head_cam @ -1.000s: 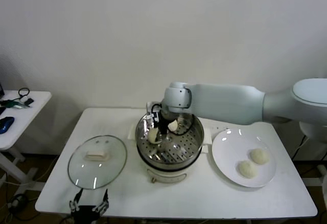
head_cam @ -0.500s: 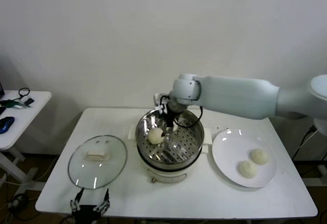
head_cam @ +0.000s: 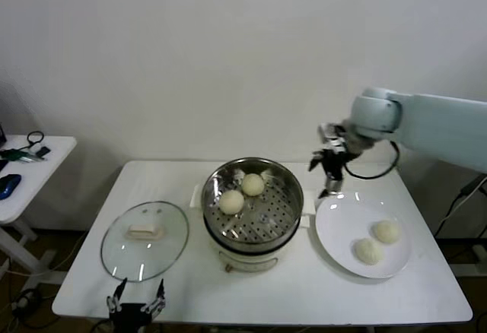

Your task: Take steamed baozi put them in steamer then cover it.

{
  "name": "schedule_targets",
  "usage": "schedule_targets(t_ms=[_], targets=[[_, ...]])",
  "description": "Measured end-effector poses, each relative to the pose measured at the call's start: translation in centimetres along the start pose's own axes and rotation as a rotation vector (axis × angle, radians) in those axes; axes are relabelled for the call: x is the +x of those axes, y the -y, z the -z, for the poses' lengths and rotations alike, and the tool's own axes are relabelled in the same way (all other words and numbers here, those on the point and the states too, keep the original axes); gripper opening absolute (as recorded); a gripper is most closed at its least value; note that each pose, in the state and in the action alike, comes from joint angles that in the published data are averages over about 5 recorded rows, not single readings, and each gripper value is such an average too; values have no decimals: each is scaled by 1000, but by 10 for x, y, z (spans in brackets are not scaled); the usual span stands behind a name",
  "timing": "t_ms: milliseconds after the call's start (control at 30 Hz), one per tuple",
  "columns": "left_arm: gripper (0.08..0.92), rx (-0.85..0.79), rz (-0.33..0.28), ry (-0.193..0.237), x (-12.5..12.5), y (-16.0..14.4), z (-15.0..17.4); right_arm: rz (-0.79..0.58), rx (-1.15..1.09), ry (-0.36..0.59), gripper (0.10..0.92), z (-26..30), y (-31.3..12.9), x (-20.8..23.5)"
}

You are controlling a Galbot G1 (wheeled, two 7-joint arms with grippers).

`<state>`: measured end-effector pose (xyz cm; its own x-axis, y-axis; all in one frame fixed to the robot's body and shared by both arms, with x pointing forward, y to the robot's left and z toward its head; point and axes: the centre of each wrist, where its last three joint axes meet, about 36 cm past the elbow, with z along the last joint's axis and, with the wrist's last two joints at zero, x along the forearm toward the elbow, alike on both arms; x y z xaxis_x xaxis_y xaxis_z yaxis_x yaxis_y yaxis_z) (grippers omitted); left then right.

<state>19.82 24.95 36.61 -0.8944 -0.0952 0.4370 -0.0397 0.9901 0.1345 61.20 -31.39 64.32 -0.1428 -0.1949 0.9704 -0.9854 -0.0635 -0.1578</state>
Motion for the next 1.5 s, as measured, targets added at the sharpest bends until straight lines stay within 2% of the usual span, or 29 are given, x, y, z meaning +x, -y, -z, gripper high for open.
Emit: schedule_targets(t_ms=[400,1067,1500], targets=[[823,8,3,-5,-1,1,-2,39,-70,-62,823,-76,-50,-59],[823,4,-1,-14,0,3,-5,62,-110,-139,823,-110,-91,-135],[823,-3,-2,-17,0,4,-6,48,-132,-138,715,-115,-95,-152]])
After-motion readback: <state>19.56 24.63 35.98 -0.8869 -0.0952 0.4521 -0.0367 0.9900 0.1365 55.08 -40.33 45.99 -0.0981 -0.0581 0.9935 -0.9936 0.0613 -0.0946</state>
